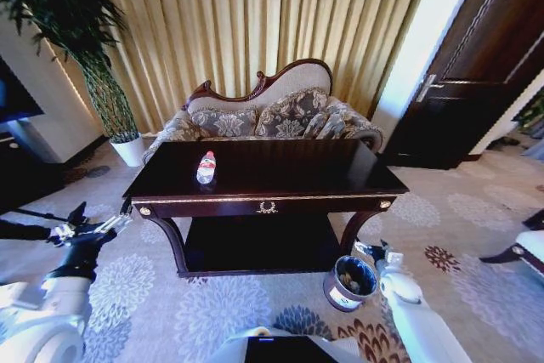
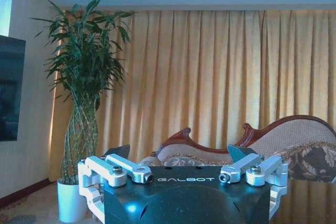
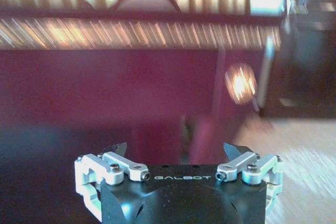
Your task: Move to the front of the table and place the trash on the table into the trash bin.
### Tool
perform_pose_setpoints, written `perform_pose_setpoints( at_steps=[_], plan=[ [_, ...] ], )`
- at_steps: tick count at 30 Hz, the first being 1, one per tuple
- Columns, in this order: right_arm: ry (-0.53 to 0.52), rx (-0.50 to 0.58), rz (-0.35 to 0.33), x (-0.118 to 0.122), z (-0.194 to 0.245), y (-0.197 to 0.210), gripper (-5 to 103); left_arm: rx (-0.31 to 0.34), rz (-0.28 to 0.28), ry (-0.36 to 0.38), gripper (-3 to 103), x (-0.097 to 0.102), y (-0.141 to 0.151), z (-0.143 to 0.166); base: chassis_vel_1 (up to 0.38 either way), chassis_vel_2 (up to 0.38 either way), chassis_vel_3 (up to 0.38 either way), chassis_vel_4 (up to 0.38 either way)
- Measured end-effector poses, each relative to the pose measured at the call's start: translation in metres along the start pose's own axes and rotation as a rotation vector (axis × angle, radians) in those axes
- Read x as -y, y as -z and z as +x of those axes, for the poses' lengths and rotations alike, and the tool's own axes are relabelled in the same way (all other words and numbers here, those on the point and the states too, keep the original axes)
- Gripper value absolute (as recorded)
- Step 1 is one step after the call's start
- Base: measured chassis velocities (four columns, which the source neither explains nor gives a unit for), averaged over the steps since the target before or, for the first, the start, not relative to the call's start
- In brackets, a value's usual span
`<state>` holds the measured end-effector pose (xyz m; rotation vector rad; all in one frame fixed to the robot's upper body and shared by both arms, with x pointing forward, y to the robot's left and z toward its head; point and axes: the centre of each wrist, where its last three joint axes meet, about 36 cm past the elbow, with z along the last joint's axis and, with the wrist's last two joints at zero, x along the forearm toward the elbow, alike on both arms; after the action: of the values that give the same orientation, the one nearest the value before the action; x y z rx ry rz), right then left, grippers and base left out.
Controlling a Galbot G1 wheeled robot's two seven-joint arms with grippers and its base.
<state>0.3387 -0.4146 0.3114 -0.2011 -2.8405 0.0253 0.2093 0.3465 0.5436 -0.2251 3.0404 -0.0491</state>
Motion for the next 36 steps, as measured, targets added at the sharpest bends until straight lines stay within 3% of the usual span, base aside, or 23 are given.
perform_pose_setpoints(
  at_steps=[8,17,27,36],
  plan=[
    [0.130,0.153,-0.050,-0.050,0.073,0.081,100,0.000,0.006,-0.011,100,0.001,-0.002,-0.001,0.000,0.000,0.000,0.000],
    [0.182,0.250,-0.081,-0.087,0.105,0.140,100,-0.001,0.000,-0.004,100,-0.001,-0.002,0.000,0.000,0.000,0.000,0.000],
    [0.185,0.330,-0.036,-0.108,0.119,0.167,100,0.001,-0.035,0.027,100,-0.009,0.009,0.002,0.000,0.000,0.000,0.000],
    [0.177,0.316,-0.027,-0.107,0.120,0.164,100,-0.016,-0.048,0.025,100,-0.008,0.015,0.001,0.000,0.000,0.000,0.000]
  ],
)
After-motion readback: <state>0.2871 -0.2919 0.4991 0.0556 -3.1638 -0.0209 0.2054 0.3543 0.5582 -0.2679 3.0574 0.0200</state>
